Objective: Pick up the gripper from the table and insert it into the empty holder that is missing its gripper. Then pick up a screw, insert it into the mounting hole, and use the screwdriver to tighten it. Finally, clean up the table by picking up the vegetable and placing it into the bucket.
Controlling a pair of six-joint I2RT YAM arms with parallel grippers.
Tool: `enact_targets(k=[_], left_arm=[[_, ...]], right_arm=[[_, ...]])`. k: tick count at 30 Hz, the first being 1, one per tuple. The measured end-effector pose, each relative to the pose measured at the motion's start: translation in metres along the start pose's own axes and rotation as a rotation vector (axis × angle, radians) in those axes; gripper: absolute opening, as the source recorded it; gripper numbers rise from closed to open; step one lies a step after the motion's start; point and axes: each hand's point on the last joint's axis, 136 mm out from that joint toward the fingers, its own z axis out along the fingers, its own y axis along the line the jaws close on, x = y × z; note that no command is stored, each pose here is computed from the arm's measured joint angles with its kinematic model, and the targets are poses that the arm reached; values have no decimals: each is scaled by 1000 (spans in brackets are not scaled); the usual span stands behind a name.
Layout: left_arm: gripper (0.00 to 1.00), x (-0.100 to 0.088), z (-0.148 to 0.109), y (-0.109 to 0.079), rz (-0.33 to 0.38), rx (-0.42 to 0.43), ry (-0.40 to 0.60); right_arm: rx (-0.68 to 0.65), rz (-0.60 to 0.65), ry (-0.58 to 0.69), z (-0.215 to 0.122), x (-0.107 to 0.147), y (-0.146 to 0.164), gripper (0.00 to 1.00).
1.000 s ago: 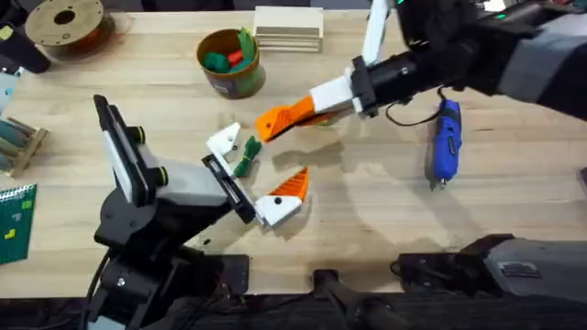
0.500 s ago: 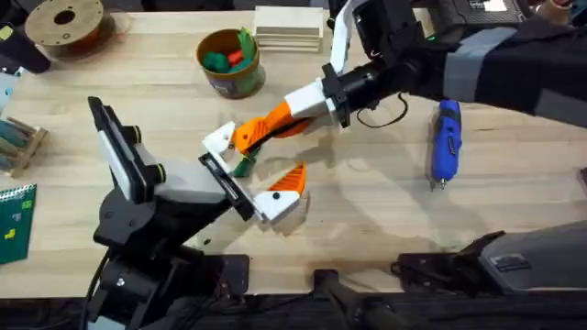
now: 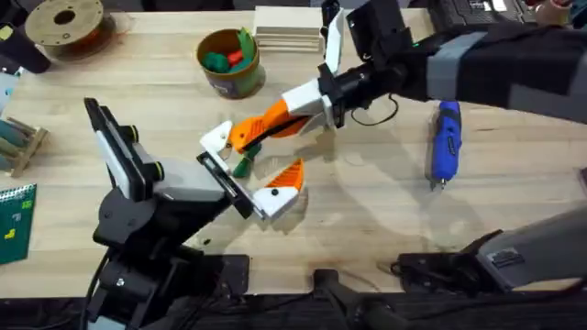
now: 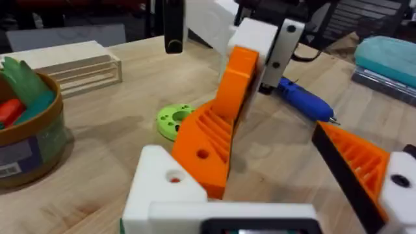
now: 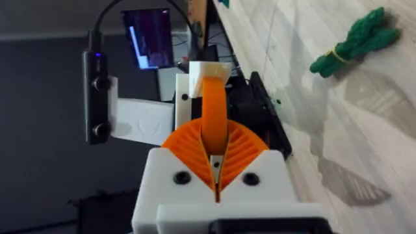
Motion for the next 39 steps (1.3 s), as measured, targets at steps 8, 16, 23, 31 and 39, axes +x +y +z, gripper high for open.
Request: enact_targets(k=[8, 16, 23, 31, 39], left_arm=[[987, -1, 0, 4, -1, -20, -3], [987, -1, 0, 3, 1, -15, -3], [988, -1, 0, 3, 2, -19, -3], [987, -2, -1, 12, 5, -67, -11], [987, -1, 0, 5, -14, -30, -4]], right_arm=[[-41, 45, 19, 3, -5, -2, 18], [-46, 62, 19, 4, -6, -2, 18], [-44, 42, 11, 5, -9, -1, 18], [-44, -33, 3, 14, -16, 1, 17], [-68, -12, 55, 28, -11, -9, 15]])
